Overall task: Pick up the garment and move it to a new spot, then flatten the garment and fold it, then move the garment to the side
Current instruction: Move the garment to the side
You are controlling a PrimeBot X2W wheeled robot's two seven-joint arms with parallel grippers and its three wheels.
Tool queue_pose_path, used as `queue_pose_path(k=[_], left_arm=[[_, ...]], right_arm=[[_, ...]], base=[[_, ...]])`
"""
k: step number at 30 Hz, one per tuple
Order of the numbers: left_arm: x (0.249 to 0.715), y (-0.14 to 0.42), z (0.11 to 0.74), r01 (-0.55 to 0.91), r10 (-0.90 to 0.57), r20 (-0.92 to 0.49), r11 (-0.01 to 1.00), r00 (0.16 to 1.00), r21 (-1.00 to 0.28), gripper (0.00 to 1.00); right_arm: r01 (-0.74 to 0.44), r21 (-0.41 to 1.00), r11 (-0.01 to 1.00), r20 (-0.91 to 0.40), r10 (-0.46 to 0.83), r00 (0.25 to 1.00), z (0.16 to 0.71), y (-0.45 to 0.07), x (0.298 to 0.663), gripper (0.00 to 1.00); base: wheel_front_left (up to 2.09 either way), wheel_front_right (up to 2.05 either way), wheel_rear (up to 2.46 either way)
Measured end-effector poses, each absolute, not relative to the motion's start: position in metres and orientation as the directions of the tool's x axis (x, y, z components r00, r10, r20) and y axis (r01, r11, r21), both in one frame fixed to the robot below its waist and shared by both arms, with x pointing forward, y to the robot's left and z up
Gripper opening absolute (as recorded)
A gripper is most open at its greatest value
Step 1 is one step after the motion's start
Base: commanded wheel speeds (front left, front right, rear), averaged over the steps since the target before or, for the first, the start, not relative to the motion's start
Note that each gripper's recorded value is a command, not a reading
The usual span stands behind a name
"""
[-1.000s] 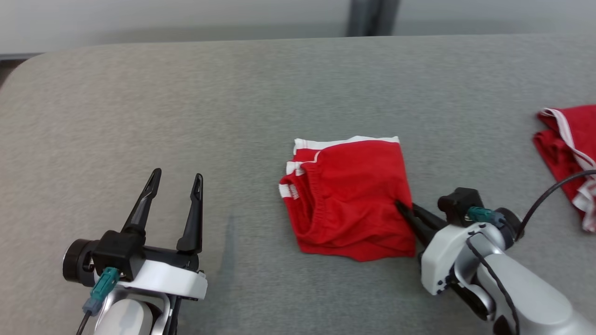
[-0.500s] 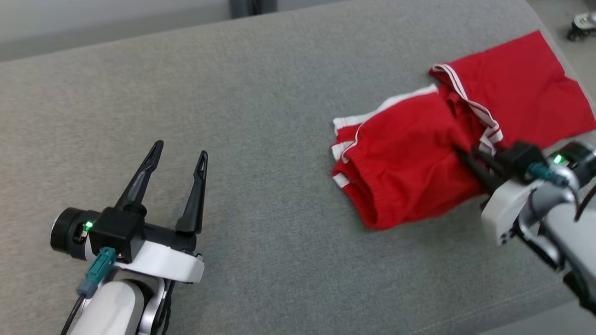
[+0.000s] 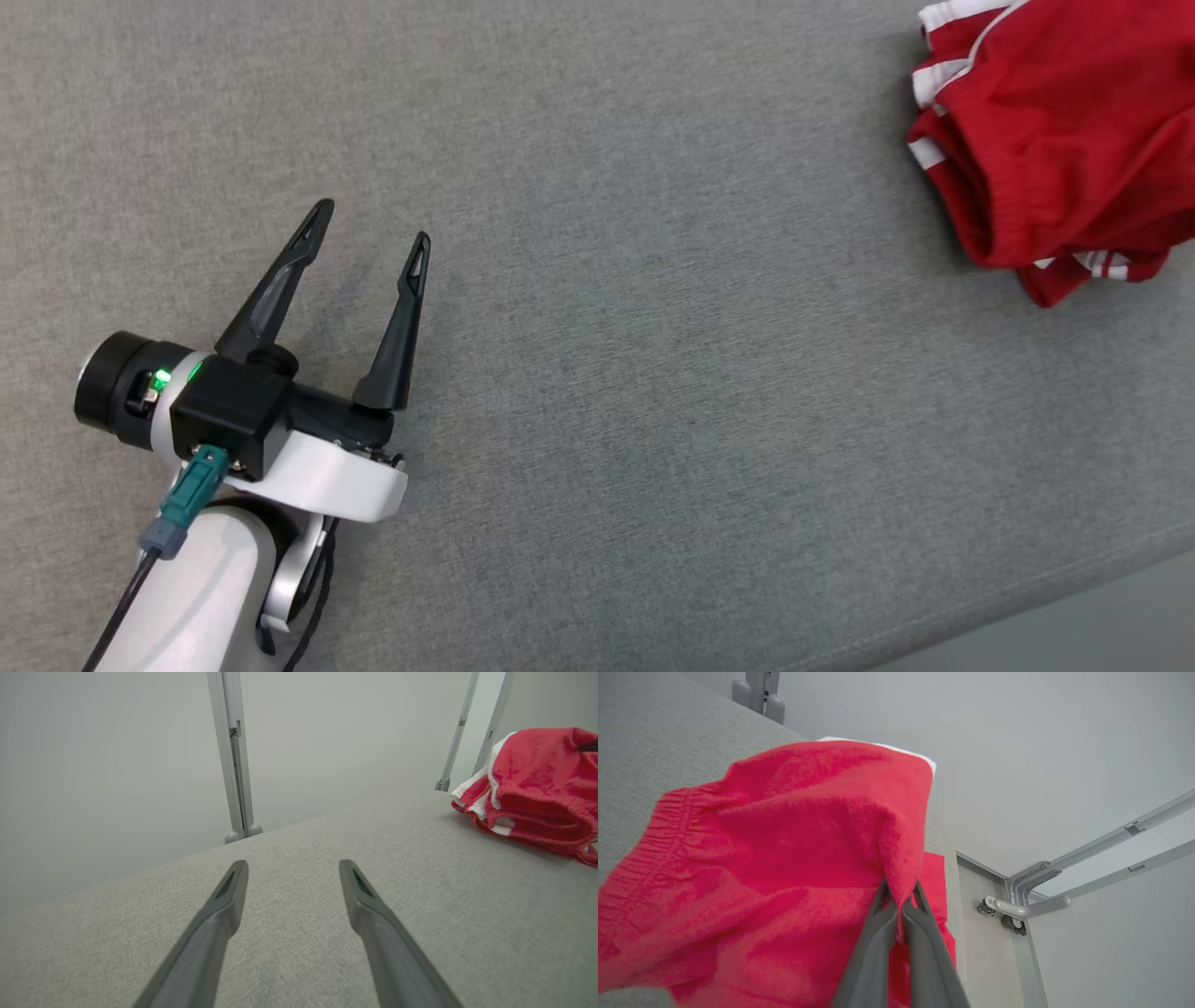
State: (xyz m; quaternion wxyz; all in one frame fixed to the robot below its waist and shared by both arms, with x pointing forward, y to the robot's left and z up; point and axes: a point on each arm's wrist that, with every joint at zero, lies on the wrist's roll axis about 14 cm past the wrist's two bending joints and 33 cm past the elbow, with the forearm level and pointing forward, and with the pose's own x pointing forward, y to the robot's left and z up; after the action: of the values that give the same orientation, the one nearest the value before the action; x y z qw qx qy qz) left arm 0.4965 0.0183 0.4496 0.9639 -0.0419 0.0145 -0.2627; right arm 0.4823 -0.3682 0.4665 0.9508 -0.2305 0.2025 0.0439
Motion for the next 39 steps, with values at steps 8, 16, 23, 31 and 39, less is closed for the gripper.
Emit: queue_pose_path(k=[8, 16, 23, 31, 39], left_arm=[[0.506, 0.026, 0.431, 0.497, -0.501, -0.041, 0.864, 0.864, -0.079, 1.00], [0.507, 0.027, 0.428, 0.499, -0.503, -0.054, 0.864, 0.863, -0.071, 1.00], [0.495, 0.025, 0.440, 0.493, -0.497, -0.044, 0.866, 0.866, -0.079, 1.00], [0.477, 0.027, 0.461, 0.469, -0.473, -0.016, 0.877, 0.881, -0.102, 1.00], [0.459, 0.051, 0.478, 0.384, -0.387, 0.001, 0.916, 0.922, -0.111, 1.00]], right_arm=[[-0.074, -0.365, 0.928, -0.490, -0.124, 0.863, 0.410, -0.394, 0.477, 0.17], [0.064, -0.279, 0.958, -0.446, -0.188, 0.875, 0.399, -0.399, 0.469, 1.00], [0.190, -0.168, 0.967, -0.316, -0.236, 0.919, 0.435, -0.403, 0.453, 1.00], [0.221, -0.058, 0.974, -0.161, -0.228, 0.960, 0.466, -0.375, 0.424, 1.00], [0.157, 0.023, 0.987, -0.024, -0.156, 0.987, 0.489, -0.314, 0.403, 1.00]], base=[[0.00, 0.00, 0.00], [0.00, 0.00, 0.00], [0.00, 0.00, 0.00], [0.00, 0.00, 0.00], [0.00, 0.00, 0.00]])
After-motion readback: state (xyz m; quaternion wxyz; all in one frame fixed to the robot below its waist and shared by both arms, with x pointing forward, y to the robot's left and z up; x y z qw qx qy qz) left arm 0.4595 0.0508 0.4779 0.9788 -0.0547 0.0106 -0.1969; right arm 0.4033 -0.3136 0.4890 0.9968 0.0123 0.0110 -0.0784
